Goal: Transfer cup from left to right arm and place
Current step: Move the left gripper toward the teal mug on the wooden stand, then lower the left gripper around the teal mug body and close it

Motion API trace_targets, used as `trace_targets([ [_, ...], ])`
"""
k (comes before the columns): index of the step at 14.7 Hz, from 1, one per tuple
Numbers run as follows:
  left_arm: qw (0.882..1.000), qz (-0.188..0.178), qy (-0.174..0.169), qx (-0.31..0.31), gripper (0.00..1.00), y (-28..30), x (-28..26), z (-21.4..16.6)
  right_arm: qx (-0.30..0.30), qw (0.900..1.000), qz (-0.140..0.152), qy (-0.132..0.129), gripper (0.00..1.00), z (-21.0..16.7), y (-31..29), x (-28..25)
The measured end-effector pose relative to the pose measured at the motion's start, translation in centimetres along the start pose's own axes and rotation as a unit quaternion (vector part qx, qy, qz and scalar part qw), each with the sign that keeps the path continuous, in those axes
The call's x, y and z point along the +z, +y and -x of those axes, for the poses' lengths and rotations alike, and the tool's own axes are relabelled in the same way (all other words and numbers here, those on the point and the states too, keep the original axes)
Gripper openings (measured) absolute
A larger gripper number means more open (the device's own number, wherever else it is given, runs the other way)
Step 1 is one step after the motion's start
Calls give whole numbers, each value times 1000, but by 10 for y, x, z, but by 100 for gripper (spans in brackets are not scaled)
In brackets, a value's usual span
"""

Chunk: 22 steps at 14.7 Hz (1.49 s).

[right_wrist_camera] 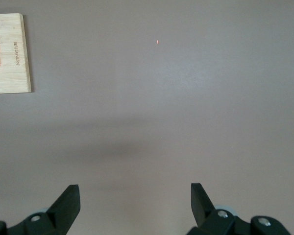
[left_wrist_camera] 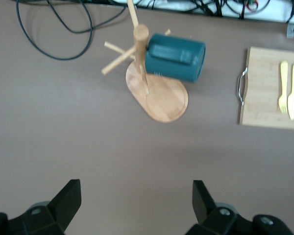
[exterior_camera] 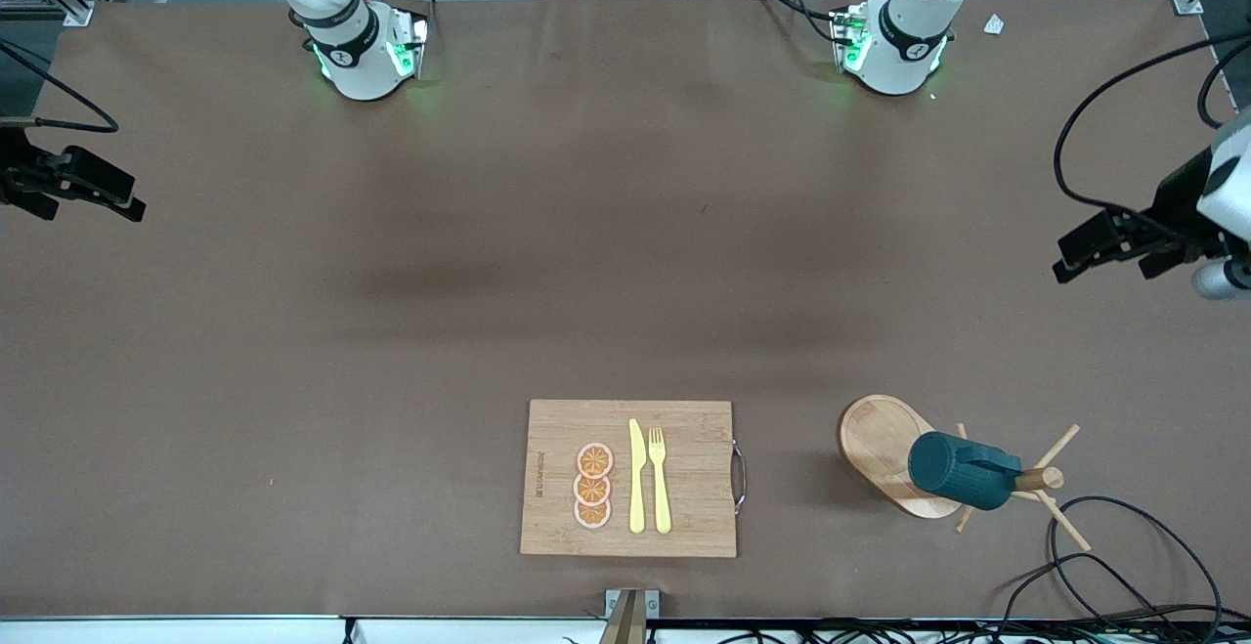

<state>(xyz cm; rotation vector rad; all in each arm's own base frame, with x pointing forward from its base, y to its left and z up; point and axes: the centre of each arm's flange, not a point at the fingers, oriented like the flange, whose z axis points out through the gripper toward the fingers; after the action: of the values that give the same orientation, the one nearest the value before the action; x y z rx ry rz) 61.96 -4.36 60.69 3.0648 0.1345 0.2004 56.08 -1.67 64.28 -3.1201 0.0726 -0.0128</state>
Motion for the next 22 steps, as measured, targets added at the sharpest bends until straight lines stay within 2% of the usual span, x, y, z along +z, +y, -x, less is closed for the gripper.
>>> trace_targets([
  [3,997,7,16,-78,100,1,19,-18,2,1000,0,0,100,0,0,0],
  [7,977,23,36,-210,100,9,48,-44,2,1000,0,0,100,0,1,0],
  [11,958,33,41,-281,100,14,78,-58,1,1000,0,-4,100,1,-1,1],
  [15,949,37,43,-311,100,14,94,-64,0,1000,0,-4,100,1,-1,1],
  [20,917,54,47,-393,100,17,122,-75,-2,1000,0,-4,100,1,-5,1],
  [22,897,76,44,-434,100,18,132,-80,-3,1000,0,-4,100,1,-5,1],
])
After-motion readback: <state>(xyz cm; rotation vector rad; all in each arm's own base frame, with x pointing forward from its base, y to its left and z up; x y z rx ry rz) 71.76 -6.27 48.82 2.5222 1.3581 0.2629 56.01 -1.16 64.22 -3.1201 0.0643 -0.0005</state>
